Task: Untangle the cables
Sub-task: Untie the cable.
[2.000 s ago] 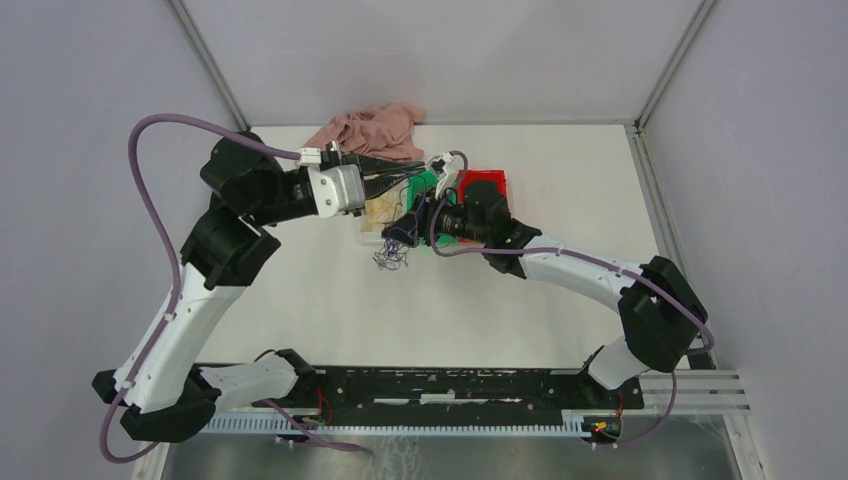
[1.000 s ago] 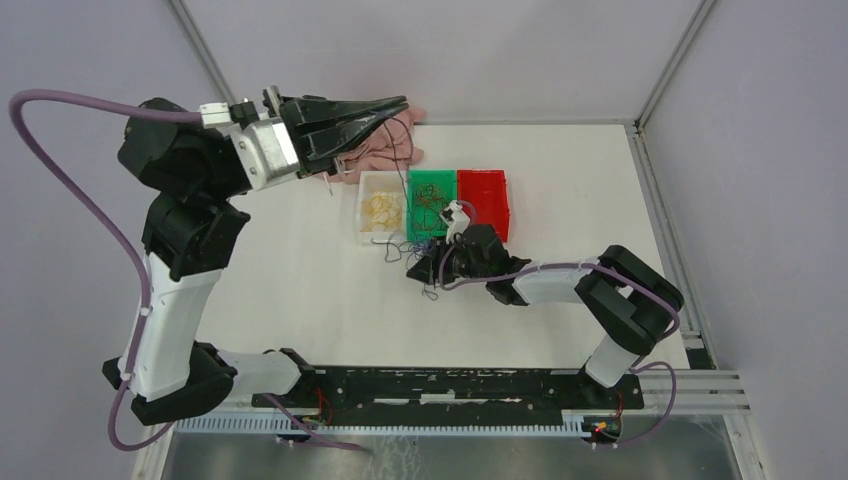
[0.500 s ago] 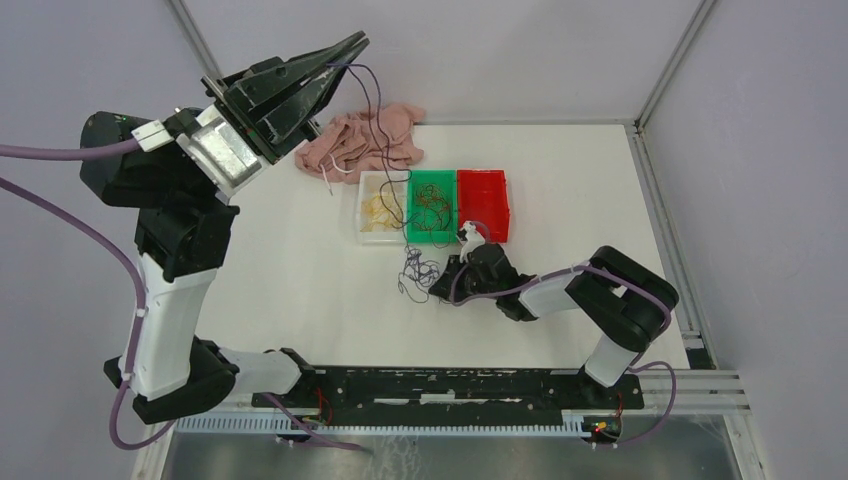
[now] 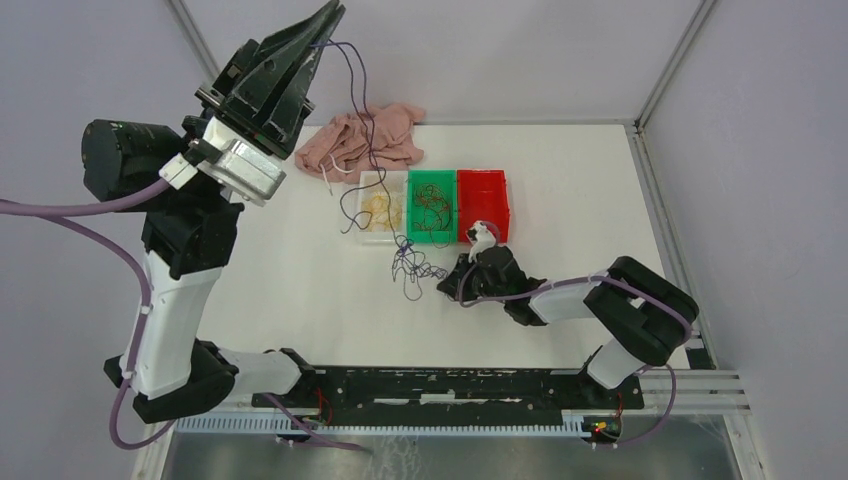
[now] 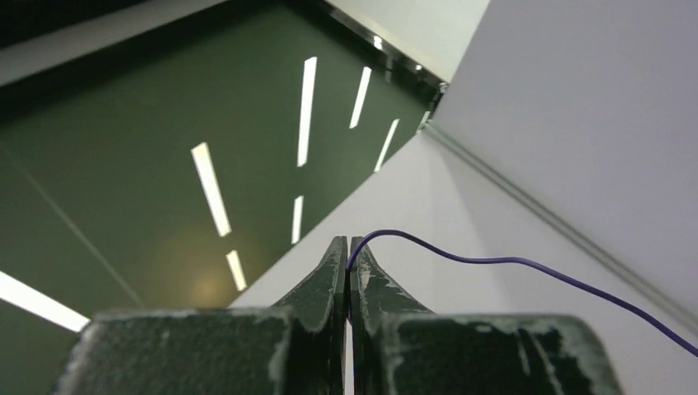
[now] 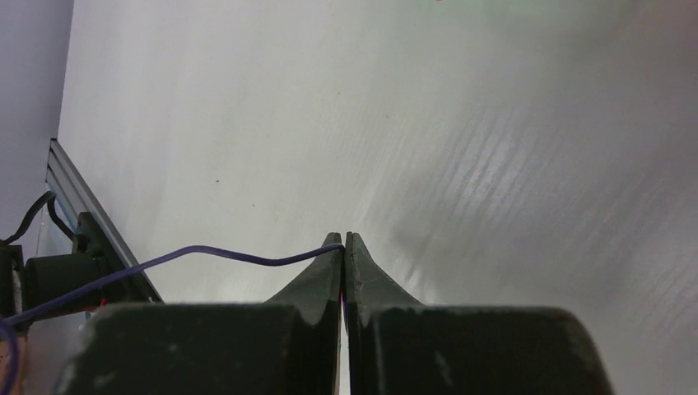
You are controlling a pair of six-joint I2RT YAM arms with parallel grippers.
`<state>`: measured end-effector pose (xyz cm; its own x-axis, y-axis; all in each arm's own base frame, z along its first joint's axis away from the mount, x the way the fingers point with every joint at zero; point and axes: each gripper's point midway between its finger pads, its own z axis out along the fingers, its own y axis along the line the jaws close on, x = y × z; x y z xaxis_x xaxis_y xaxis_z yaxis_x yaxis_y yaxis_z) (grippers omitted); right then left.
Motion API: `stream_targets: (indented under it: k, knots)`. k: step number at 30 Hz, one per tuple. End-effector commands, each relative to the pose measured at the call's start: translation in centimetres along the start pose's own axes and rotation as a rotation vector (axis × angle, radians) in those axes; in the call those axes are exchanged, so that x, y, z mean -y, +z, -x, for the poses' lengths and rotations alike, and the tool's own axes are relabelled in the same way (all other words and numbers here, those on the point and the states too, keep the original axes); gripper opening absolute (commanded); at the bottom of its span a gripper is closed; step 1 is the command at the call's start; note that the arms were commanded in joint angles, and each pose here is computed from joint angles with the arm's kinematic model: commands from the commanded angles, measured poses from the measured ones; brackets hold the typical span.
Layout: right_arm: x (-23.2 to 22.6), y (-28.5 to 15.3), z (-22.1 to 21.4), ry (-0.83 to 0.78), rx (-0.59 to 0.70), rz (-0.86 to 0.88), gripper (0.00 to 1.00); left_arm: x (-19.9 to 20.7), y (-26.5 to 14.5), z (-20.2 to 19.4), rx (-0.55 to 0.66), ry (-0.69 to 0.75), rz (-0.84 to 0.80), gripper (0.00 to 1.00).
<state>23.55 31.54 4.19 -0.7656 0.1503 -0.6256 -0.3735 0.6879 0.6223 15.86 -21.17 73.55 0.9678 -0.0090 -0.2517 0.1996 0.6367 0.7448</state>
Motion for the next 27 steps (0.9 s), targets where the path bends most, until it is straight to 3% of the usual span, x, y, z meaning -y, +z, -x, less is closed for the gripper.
stream_targets:
  k: [1, 9, 14, 18, 22, 24, 26, 27]
  knots:
    - [2.7, -0.1, -1.1, 0.025, 0.001, -0.106, 0.00, -5.9, -0.1, 2.2, 0.035, 0.296, 0.217, 0.03]
    - [9.9, -3.4, -3.2, 0.082, 0.000, -0.473, 0.01, -14.3, -0.4, 5.7, 0.019, 0.602, 0.523, 0.03]
    - [12.1, -5.8, -3.5, 0.102, 0.011, -0.634, 0.00, -15.1, -0.6, 6.8, 0.032, 0.773, 0.590, 0.03]
    - [14.5, -8.7, -3.5, 0.144, 0.060, -0.805, 0.00, -15.9, -1.2, 7.0, 0.007, 0.840, 0.649, 0.03]
    - [15.2, -10.8, -3.1, 0.185, 0.128, -0.858, 0.02, -16.3, -1.6, 5.6, -0.056, 0.783, 0.668, 0.03]
    - [14.4, -10.2, -2.8, 0.188, 0.145, -0.787, 0.10, -15.9, -1.5, 3.9, -0.103, 0.699, 0.644, 0.03]
    - [11.9, -8.5, -1.7, 0.129, 0.135, -0.634, 0.27, -14.5, -1.4, 1.7, -0.145, 0.571, 0.587, 0.03]
    - [5.9, -6.2, 0.9, -0.022, 0.088, -0.366, 0.46, -9.9, -1.2, -1.9, -0.179, 0.356, 0.442, 0.03]
